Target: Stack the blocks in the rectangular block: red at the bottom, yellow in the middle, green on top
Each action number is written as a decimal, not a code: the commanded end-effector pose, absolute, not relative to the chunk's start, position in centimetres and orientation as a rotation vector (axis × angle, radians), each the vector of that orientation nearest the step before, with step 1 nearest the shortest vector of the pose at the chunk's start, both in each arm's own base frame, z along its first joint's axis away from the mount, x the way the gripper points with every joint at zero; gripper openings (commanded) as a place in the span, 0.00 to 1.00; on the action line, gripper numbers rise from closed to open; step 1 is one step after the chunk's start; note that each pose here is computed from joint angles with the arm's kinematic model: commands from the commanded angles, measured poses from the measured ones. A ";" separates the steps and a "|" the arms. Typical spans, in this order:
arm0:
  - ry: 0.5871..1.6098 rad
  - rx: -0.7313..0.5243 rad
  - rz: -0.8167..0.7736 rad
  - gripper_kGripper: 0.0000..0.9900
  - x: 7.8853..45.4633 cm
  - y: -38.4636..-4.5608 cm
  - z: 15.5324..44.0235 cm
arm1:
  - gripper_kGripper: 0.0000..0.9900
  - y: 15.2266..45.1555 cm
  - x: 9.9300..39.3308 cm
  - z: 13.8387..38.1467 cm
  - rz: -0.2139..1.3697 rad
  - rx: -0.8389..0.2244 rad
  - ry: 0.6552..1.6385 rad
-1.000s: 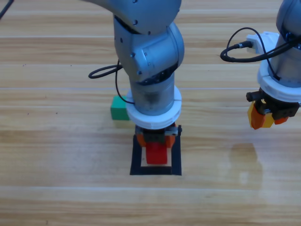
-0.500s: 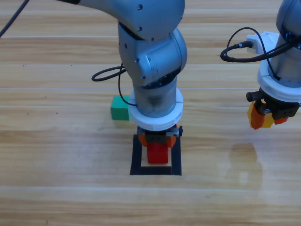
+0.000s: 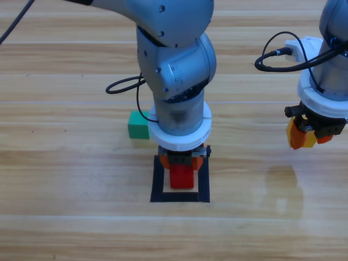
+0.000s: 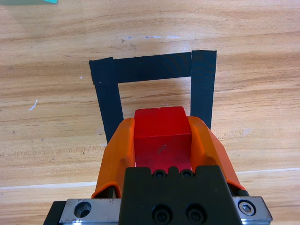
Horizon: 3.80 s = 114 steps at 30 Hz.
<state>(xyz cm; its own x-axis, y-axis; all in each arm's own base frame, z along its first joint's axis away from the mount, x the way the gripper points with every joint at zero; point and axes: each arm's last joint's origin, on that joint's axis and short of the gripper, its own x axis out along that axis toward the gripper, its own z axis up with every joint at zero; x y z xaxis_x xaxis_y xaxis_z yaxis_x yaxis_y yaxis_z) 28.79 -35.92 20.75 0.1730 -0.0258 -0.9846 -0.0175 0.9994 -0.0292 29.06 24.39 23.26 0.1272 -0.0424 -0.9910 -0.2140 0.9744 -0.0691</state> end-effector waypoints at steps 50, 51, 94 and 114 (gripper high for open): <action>1.390 -0.012 0.018 1.00 27.8 -36.8 19.3 | 0.18 25.3 28.7 23.8 0.163 -0.202 1.407; 1.386 -0.013 0.018 1.00 27.7 -36.8 19.5 | 0.18 25.3 28.7 23.8 0.164 -0.200 1.407; 1.374 0.104 -0.095 1.00 37.3 -18.5 34.8 | 0.18 43.6 24.7 22.1 0.192 -0.210 1.595; 1.434 0.032 -0.169 0.98 37.8 -20.1 33.5 | 0.18 44.4 25.0 21.0 0.178 -0.202 1.614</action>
